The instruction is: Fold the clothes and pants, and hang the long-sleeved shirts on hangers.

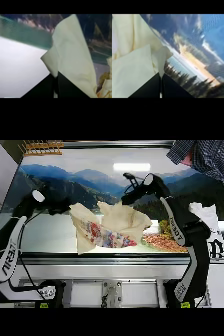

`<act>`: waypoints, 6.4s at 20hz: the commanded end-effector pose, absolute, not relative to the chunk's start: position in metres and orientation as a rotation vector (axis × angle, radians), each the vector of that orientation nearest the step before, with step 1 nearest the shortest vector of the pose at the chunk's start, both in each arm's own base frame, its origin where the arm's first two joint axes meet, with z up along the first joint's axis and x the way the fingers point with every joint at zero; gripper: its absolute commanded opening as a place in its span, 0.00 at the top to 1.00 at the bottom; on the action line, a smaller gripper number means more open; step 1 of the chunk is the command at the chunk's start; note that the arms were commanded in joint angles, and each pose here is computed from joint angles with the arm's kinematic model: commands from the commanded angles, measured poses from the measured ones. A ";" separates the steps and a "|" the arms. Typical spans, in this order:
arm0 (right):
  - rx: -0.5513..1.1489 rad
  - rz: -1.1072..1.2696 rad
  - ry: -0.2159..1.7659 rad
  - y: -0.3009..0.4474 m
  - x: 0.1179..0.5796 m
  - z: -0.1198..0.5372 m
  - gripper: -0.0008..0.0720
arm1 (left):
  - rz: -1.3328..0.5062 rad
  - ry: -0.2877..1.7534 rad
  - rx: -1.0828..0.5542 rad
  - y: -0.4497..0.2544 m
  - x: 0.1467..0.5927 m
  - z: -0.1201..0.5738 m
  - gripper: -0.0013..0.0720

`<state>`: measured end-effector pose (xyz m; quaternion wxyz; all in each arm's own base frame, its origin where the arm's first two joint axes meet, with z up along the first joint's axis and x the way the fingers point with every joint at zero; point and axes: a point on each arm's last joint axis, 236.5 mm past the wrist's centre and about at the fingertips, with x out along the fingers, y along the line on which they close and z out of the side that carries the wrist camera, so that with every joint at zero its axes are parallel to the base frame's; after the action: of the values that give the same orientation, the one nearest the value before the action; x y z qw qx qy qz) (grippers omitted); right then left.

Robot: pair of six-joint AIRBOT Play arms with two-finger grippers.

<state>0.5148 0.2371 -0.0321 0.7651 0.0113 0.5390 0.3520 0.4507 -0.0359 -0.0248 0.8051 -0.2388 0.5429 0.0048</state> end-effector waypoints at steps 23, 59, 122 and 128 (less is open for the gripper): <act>-0.069 0.418 0.992 0.095 0.352 0.198 0.97 | 0.091 0.598 -0.414 0.006 0.253 0.190 0.97; 0.027 0.350 0.561 0.068 0.425 0.228 0.97 | 0.091 0.472 -0.356 0.031 0.333 0.261 0.97; 0.276 0.172 0.945 0.059 0.385 0.080 0.29 | 0.243 1.237 -0.846 -0.007 0.390 -0.120 0.14; 0.267 0.130 0.958 0.042 0.384 0.076 0.29 | 0.237 1.198 -0.844 -0.002 0.408 -0.110 0.97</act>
<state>0.3854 0.0541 0.0791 0.8779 0.1320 0.4538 0.0774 0.3991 -0.0049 -0.1148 0.7316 -0.3832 0.5533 0.1090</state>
